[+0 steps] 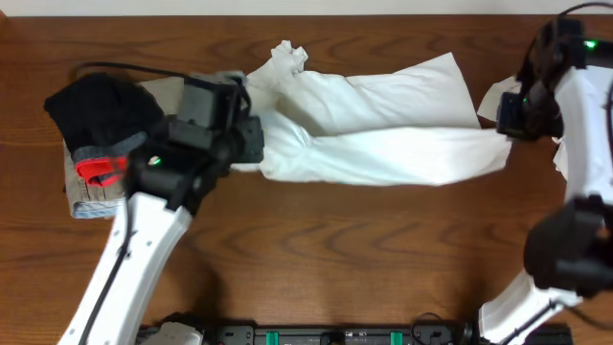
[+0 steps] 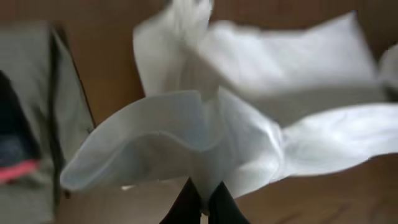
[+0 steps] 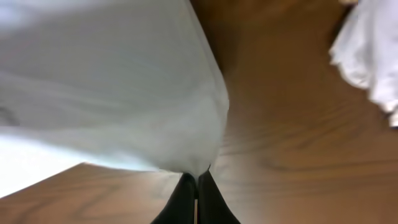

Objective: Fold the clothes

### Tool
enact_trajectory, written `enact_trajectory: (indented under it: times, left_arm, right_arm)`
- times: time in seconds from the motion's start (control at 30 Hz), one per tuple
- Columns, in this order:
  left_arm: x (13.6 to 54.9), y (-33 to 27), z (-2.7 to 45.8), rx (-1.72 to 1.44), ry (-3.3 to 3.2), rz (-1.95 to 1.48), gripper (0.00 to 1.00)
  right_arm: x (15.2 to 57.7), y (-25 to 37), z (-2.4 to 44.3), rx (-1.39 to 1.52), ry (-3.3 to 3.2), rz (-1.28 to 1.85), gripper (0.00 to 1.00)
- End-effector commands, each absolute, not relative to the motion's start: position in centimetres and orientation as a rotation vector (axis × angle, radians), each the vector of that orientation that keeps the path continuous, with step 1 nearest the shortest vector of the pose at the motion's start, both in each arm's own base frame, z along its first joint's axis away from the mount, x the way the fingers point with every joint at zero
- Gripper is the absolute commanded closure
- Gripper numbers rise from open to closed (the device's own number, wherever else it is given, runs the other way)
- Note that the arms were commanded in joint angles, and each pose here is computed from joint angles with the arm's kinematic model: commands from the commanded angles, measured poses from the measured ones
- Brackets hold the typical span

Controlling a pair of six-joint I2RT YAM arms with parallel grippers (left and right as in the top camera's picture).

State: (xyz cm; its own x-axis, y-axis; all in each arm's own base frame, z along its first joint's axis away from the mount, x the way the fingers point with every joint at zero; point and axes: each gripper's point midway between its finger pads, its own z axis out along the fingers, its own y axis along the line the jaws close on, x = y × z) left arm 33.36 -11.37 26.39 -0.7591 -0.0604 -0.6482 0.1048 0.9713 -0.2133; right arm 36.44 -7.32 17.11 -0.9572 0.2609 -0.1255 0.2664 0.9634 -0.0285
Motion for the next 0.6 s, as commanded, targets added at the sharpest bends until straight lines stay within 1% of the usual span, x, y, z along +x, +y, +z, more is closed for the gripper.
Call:
enact_trajectory:
  times: [0.0,0.13,0.3,0.57]
  left_arm:
    - [33.1,-10.7,31.2,0.080,2.275,-0.281,0.94]
    - [32.4,-10.4,34.8,0.081,2.170,-0.299,0.94]
    - [30.5,-9.7,38.8,0.092,2.065,-0.308,0.94]
    - [24.9,-7.8,45.1,0.083,1.917,-0.340,0.94]
  right_arm:
    - [35.8,-6.9,22.3,0.363,2.835,-0.049,0.99]
    - [34.8,-6.7,25.8,0.318,2.729,-0.062,0.99]
    - [32.8,-6.4,29.9,0.282,2.604,-0.078,0.99]
    - [30.0,-6.1,35.7,0.244,2.391,-0.117,0.99]
